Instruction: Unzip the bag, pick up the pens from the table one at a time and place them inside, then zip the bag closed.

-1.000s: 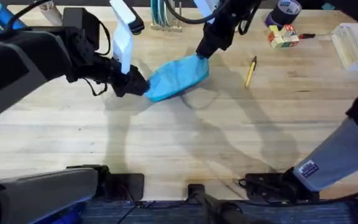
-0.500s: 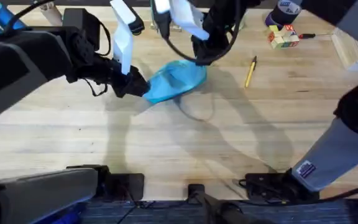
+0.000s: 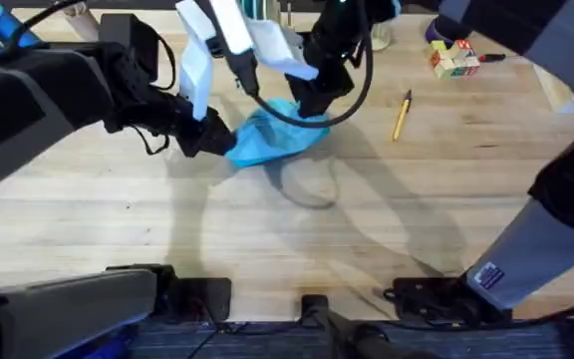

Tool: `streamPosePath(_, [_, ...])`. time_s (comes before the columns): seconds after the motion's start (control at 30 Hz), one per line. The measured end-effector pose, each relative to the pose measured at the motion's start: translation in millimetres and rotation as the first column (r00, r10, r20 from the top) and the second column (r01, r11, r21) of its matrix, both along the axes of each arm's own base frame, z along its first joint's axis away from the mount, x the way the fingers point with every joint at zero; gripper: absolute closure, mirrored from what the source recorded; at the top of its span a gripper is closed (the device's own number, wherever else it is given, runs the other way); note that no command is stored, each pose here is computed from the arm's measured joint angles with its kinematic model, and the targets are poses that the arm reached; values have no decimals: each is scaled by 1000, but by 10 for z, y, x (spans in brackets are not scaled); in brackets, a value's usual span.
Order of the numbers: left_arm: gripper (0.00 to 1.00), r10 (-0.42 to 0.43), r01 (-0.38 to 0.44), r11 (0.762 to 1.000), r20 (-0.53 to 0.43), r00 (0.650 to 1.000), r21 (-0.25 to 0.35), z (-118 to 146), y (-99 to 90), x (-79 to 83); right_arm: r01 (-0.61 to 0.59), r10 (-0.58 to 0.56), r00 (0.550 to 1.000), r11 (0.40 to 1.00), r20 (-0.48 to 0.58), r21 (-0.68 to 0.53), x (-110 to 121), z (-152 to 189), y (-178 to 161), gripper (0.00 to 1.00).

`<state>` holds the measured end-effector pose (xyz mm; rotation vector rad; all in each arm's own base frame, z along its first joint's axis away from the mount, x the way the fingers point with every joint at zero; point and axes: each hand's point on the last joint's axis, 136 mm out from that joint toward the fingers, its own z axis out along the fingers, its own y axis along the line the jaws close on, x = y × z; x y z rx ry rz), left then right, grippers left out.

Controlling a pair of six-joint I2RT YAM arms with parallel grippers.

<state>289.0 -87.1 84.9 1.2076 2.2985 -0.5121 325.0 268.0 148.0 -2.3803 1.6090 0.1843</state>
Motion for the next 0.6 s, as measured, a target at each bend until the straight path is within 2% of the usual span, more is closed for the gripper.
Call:
streamPosePath(0.23, [959,10,-10,1000,0,1000,18,-16,42,9,-9,9,1000,1000,-19,-6,-102,-60,148,968])
streamPosePath(0.6, [959,54,-53,998,-20,998,17,-19,77,22,174,-173,983,985,-56,3,-12,-154,220,967])
